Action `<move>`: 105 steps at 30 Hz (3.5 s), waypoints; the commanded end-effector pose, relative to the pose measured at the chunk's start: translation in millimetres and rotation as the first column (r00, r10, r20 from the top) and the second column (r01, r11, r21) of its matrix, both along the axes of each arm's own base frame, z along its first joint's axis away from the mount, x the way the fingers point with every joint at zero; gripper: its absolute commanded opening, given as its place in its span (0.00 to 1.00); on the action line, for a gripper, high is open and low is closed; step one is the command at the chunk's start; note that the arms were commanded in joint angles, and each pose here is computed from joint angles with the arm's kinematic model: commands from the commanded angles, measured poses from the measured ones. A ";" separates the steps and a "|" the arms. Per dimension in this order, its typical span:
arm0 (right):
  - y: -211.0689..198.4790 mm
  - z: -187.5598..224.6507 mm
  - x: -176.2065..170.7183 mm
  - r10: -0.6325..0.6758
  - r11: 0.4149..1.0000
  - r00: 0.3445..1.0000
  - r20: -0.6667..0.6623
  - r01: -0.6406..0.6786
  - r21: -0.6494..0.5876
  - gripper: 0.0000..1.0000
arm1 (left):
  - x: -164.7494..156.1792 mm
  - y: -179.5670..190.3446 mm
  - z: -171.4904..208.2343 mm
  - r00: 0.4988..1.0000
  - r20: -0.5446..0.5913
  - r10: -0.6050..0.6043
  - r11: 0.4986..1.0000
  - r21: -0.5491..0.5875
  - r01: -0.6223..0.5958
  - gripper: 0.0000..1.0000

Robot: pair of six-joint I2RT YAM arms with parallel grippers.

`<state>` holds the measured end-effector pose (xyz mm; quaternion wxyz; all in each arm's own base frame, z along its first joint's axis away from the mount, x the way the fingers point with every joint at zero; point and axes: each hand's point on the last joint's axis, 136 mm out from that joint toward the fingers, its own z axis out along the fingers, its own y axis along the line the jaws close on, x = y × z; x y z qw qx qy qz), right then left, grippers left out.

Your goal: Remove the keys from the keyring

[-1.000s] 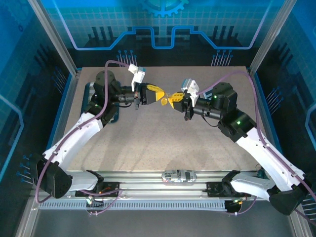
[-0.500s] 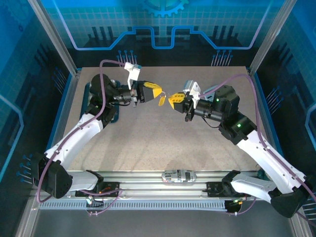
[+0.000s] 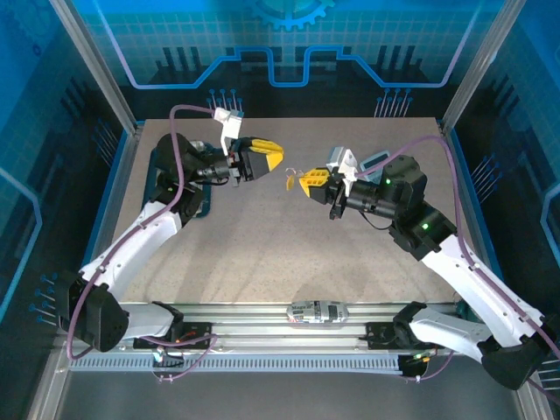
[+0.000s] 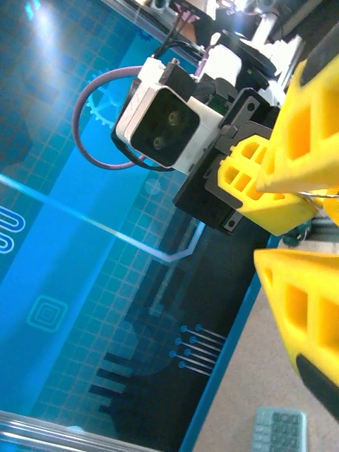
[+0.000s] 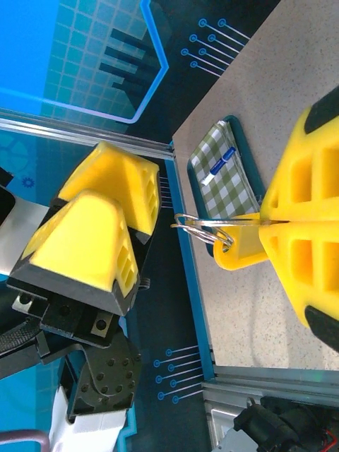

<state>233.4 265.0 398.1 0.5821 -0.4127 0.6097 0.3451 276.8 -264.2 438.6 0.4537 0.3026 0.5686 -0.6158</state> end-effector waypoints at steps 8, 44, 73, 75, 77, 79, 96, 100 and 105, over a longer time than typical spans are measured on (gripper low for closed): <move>1.1 1.8 11.9 -0.046 0.996 0.996 -0.071 0.040 -0.081 0.00 | -16.1 5.5 -9.9 0.997 0.071 -0.002 0.989 0.148 -0.009 0.47; 8.6 -6.5 9.1 -0.046 0.985 0.991 -0.127 0.024 -0.172 0.00 | -18.1 -7.9 -26.2 0.869 0.495 0.009 0.928 0.318 -0.191 0.30; 9.0 -3.2 3.9 -0.031 0.987 0.995 -0.094 0.016 -0.158 0.00 | -10.8 -13.0 -21.6 0.904 0.428 0.015 0.936 0.311 -0.163 0.38; 8.7 -2.6 3.8 -0.031 0.988 0.995 -0.091 0.016 -0.155 0.00 | -10.7 -13.1 -21.5 0.905 0.425 0.015 0.937 0.311 -0.161 0.40; 9.0 -1.8 3.4 -0.028 0.988 0.996 -0.087 0.015 -0.152 0.00 | -9.8 -14.1 -21.9 0.909 0.416 0.012 0.937 0.312 -0.155 0.40; 9.5 -1.1 2.0 -0.021 0.989 0.996 -0.087 0.008 -0.147 0.00 | -10.1 -15.3 -22.0 0.913 0.407 0.004 0.941 0.309 -0.142 0.39; 5.0 3.7 2.7 -0.044 0.991 0.997 -0.060 0.036 -0.128 0.00 | -14.4 -16.1 -26.3 0.927 0.373 -0.020 0.944 0.311 -0.105 0.03; 2.3 7.4 1.1 -0.045 0.993 0.998 -0.044 0.040 -0.111 0.00 | -16.5 -12.9 -25.5 0.925 0.379 -0.014 0.945 0.308 -0.112 0.00; 2.1 5.1 0.0 -0.040 0.993 0.999 -0.036 0.036 -0.112 0.00 | -15.4 -9.5 -22.8 0.926 0.379 0.001 0.945 0.303 -0.125 0.00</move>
